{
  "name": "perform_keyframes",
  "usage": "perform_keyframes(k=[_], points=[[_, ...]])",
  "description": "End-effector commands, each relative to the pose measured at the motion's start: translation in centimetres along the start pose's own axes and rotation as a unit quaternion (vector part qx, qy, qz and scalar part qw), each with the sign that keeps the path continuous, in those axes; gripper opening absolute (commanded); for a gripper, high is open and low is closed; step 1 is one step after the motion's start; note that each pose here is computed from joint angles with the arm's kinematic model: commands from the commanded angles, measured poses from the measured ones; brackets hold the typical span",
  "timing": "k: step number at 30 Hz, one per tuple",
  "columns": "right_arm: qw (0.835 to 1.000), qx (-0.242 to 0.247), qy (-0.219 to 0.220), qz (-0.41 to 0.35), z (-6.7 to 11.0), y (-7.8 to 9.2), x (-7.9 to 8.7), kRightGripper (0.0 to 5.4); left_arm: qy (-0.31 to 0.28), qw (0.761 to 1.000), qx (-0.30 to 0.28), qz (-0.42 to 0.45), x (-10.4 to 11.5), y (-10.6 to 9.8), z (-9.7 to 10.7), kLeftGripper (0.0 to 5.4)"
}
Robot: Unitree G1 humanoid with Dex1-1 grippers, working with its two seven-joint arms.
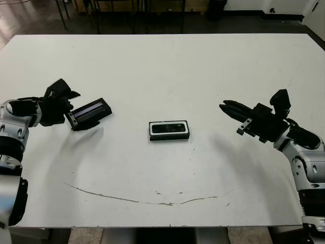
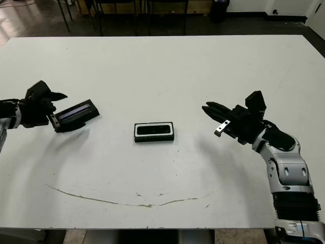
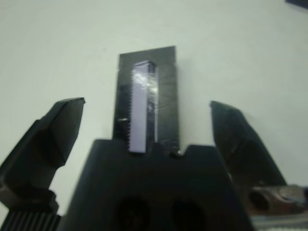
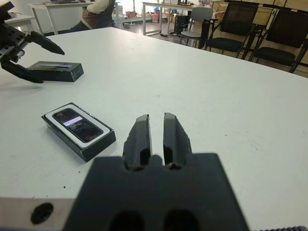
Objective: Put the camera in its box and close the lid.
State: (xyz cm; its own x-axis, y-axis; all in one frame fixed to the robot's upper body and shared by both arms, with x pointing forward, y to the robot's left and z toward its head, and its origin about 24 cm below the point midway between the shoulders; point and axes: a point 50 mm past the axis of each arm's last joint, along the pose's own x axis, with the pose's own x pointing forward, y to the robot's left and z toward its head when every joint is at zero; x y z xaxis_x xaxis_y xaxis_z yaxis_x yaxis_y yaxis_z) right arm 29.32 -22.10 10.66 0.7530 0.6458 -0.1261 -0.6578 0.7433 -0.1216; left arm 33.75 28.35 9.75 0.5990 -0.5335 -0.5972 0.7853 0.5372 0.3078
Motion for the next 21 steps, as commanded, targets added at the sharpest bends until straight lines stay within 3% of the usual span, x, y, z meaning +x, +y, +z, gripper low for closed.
perform_keyframes(k=[1, 3, 8, 10, 16, 21], points=[[1.0, -0.003, 0.018, -0.003, -0.7, 0.0, -0.5, 0.0, 0.019, 1.0, -0.009, -0.016, 0.2, -0.3, -0.6, 5.37], [1.0, 0.001, 0.021, -0.003, -0.7, 0.0, -0.5, 0.0, 0.025, 1.0, -0.008, -0.014, 0.3, -0.5, -0.9, 5.37], [1.0, -0.002, 0.023, -0.002, -0.8, 0.0, -0.5, 0.0, 0.018, 0.997, -0.079, -0.011, 0.7, -1.1, -2.1, 5.37], [1.0, -0.001, 0.023, -0.001, -0.9, 0.0, -0.5, 0.0, 0.024, 0.996, -0.086, -0.015, 0.8, -1.3, -2.3, 5.15], [1.0, 0.004, 0.025, 0.002, -0.9, 0.0, -0.4, 0.0, 0.034, 0.995, -0.09, -0.01, 0.8, -1.5, -2.8, 3.84], [1.0, 0.0, 0.022, 0.005, -1.0, -0.1, -0.4, 0.0, 0.049, 0.989, -0.14, -0.002, 0.6, -1.8, -3.7, 2.59]])
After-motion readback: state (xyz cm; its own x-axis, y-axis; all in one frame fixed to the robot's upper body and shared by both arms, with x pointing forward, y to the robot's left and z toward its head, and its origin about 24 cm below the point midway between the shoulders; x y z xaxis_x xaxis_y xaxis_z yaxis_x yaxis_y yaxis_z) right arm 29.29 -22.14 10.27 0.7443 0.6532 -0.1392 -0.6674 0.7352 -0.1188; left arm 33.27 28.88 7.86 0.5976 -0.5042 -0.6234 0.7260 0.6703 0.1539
